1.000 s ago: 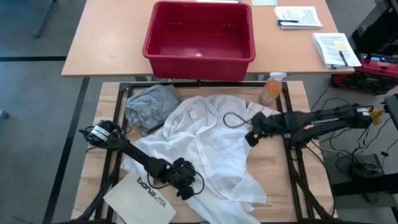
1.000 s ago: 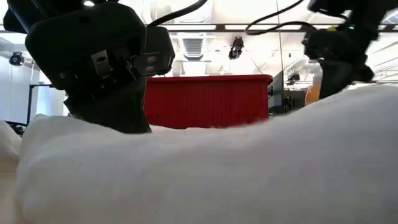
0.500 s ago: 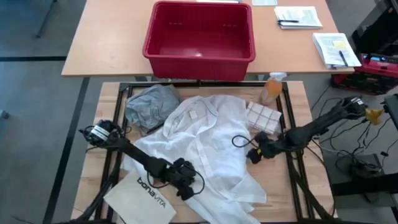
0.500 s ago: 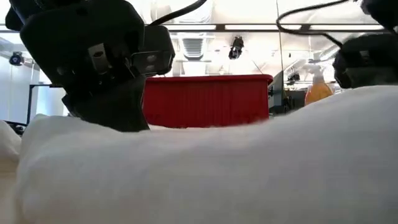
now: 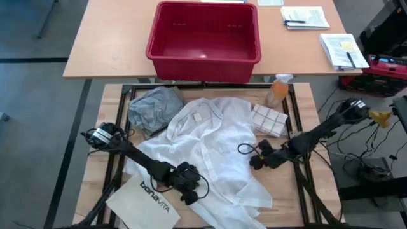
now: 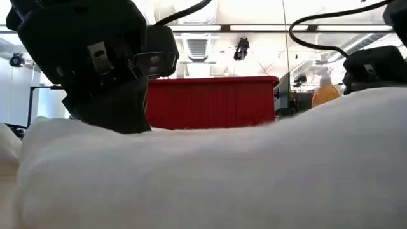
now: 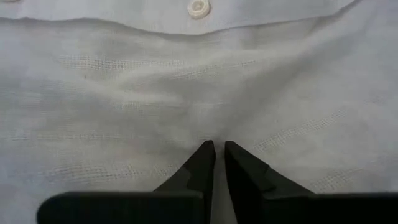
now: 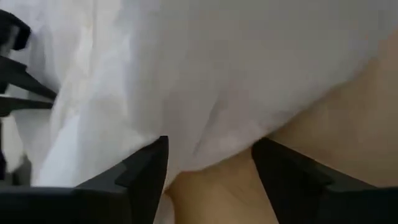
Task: Fold laundry
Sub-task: Fold the white long sleeve shirt
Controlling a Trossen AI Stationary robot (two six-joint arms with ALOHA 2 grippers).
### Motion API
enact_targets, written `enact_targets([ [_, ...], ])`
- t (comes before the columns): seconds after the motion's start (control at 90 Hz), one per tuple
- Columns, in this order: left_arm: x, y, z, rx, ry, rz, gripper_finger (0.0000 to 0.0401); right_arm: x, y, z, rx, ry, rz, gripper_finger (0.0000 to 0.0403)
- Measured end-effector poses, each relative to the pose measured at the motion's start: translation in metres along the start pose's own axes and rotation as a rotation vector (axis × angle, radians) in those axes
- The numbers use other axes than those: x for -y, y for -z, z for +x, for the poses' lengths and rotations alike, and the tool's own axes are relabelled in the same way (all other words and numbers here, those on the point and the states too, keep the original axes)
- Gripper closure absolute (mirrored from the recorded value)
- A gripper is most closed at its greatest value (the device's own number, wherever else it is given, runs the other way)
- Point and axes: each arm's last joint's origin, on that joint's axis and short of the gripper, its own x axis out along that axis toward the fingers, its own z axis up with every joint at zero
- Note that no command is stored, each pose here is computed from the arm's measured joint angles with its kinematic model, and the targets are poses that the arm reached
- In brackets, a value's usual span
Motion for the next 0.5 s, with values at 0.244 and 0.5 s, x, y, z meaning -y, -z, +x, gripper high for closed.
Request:
enact_targets([
  [0.244, 0.000, 0.000, 0.000, -0.003, 0.005, -0.001, 0.0376, 0.000, 0.003, 0.011, 0.024, -0.008, 0.010, 0.0245],
  [0.5, 0.000, 0.000, 0.000, -0.003, 0.005, -0.001, 0.0376, -0.001, 0.003, 0.009, 0.001, -0.027, -0.018, 0.0393],
])
